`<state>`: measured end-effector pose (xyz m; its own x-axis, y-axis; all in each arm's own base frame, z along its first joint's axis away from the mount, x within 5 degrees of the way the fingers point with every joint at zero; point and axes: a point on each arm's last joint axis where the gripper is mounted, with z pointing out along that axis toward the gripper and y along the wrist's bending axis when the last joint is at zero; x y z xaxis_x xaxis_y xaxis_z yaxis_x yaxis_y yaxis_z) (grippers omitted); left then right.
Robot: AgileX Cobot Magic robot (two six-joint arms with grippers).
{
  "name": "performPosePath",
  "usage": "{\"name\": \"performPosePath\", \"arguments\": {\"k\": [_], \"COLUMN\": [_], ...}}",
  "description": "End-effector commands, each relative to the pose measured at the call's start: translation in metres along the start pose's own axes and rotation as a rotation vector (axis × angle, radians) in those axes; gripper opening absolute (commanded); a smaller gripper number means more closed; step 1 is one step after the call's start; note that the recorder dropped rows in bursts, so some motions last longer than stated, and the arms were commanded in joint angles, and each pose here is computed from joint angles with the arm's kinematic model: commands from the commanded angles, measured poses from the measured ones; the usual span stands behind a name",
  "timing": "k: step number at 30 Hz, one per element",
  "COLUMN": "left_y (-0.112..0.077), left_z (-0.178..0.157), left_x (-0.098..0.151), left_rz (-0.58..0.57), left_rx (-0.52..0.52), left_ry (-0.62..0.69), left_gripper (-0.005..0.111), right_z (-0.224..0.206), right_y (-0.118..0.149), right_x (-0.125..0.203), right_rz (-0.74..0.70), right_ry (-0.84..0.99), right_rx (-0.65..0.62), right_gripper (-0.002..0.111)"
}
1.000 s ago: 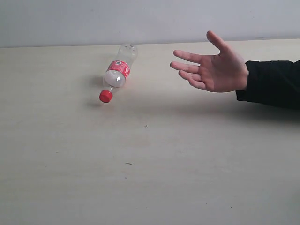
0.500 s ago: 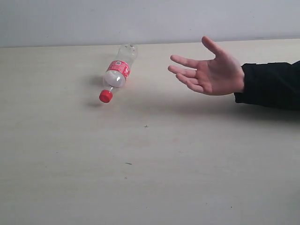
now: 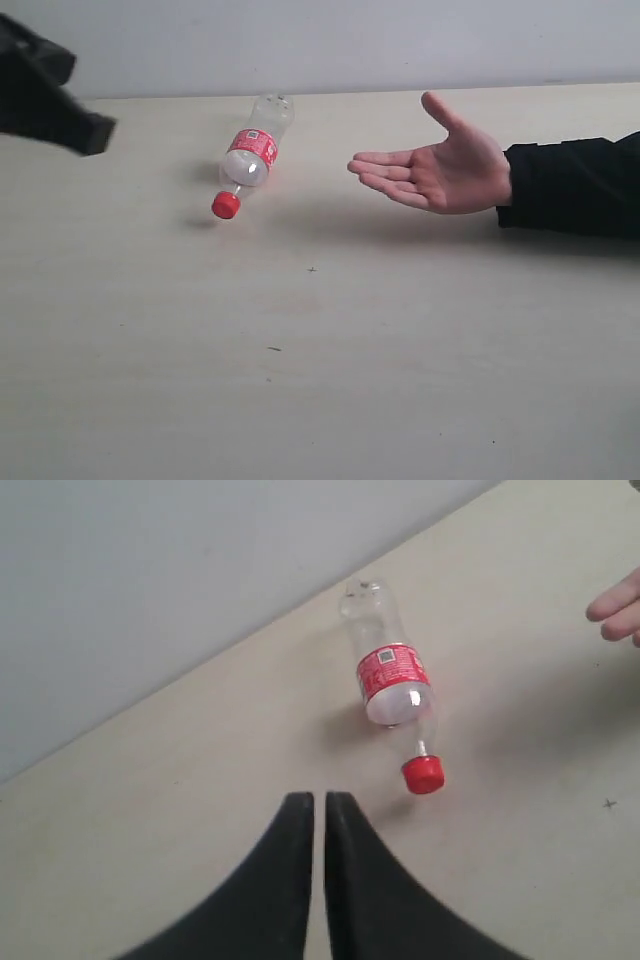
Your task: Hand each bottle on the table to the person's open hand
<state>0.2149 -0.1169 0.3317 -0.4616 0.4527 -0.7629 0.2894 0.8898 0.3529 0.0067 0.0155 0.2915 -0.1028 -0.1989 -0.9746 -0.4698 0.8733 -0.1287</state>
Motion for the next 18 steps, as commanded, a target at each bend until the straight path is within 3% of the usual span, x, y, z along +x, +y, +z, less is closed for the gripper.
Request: {"name": "performPosePath", "arguments": {"k": [1,3,5,8,10,14,18], "left_y": [-0.022,-0.020,-0.018,-0.014,-0.010,-0.004,-0.006], "left_z": [0.074,0.118,0.163,0.198,0.218,0.250,0.279], "left_x": [-0.052,-0.078,-0.085,-0.087,-0.086,-0.080,-0.071], "left_rz": [-0.075,-0.157,-0.222,-0.253,-0.274,-0.299,-0.310], "left_rx": [-0.017,0.001,0.057,0.126,0.117,0.088,0.083], "left_ry": [0.153,0.221,0.318,0.393,0.450,0.497,0.507], "left_gripper": [0.021,0.018,0.012,0.010,0.011,0.024,0.046], "right_z": [0.001,0.001,0.001,0.001,0.001,0.001,0.001], "right_y": [0.000,0.000,0.000,0.000,0.000,0.000,0.000], "right_x": [0.001,0.001,0.001,0.001,0.001,0.001,0.001], "right_rz": [0.005,0.005,0.005,0.005,0.005,0.005,0.005], "right_ry": [-0.004,-0.004,-0.004,-0.004,-0.004,-0.004,-0.004], "right_rx": [0.005,0.005,0.005,0.005,0.005,0.005,0.005], "right_gripper": [0.000,0.000,0.000,0.000,0.000,0.000,0.000]}}
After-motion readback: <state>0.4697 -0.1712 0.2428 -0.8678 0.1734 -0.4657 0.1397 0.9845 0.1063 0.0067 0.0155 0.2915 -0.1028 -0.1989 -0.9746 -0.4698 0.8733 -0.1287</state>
